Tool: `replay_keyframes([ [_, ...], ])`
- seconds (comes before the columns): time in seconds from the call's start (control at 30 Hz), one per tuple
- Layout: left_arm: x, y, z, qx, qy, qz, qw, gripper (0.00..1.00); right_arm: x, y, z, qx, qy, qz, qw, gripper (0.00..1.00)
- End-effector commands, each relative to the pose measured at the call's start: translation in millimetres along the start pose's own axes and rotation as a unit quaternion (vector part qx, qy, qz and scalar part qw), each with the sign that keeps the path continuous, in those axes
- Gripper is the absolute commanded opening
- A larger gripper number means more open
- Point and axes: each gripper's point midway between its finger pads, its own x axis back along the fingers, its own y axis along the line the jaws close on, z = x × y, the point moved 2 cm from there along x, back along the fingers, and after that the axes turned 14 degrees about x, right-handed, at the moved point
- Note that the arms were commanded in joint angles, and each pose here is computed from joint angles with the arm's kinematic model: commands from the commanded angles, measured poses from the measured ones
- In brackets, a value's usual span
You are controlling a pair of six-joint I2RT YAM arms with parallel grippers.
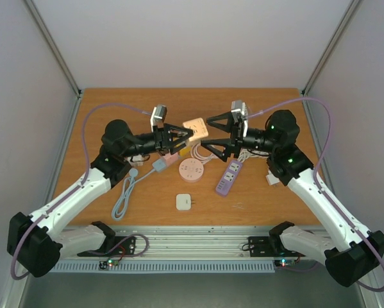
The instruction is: Insert the plug
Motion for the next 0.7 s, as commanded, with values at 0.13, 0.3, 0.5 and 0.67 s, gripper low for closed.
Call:
replay_keyframes([
  [0.13,12.0,-63.6,19.5,0.018,0.043,0.108,0.993,0.45,-11.7,12.3,-32.6,0.101,-0.059,-0.105,0.988,0.97],
  [0.3,15.6,-77.2,23.5,0.019,0.052,0.141,0.988,0.45,-18.3,15.8,-46.3,0.1,-0.067,-0.159,0.98,0.94],
  [0.5,15.4,-77.6,22.9,0.026,0.054,0.144,0.988,0.45,-21.0,22.9,-56.4,0.103,-0.085,-0.207,0.969,0.9],
  [0.67,14.4,-76.5,21.8,0.032,0.055,0.145,0.987,0.45,-24.4,24.3,-59.7,0.086,-0.087,-0.236,0.964,0.86],
])
